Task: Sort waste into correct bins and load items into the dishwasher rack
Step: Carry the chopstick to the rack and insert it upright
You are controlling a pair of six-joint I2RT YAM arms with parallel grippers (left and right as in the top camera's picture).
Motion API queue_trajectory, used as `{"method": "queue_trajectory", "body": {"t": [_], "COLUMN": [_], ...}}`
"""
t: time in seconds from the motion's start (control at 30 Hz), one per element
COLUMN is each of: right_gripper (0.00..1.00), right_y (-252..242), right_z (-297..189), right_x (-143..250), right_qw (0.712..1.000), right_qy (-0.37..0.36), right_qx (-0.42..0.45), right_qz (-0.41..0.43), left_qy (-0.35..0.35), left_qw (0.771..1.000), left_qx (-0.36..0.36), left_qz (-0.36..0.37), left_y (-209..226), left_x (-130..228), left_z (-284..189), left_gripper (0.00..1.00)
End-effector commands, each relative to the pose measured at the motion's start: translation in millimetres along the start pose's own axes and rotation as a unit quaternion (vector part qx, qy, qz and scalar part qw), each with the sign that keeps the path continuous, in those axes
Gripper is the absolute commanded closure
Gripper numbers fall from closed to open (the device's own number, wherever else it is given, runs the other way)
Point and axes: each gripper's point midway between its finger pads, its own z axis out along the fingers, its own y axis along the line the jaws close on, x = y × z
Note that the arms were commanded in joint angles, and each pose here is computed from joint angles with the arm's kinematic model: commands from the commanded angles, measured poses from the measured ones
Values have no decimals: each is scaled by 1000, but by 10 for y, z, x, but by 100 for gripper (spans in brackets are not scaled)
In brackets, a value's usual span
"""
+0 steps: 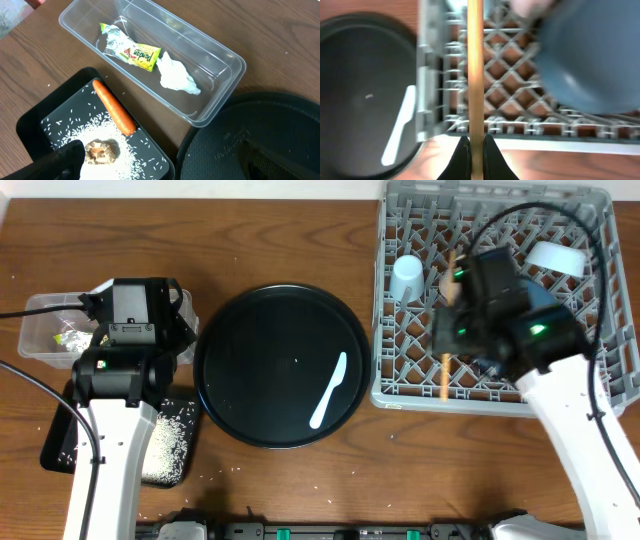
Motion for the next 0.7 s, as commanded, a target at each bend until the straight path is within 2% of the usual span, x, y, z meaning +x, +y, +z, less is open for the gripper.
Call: {"method": "queue_trajectory", "body": {"t": [0.0, 0.23, 0.67], "right_gripper": [99, 99, 99], "right_y": [-288, -543, -462], "right_z": [170, 620, 1379], "right_x": [-50, -213, -254], "right_qw": [999, 998, 996], "right_qy": [21, 41, 73], "right_qx": [28, 47, 35], "right_qz": [-28, -32, -35], "left_qy": [-1, -1, -1], "left_qw": [1000, 1000, 1000], "left_qx": [-4, -5, -5], "left_qz": [-9, -9, -9], "left_y": [22, 23, 23], "left_x": [-6, -6, -6], "left_z": [3, 3, 3], "left_gripper": [2, 2, 2]}}
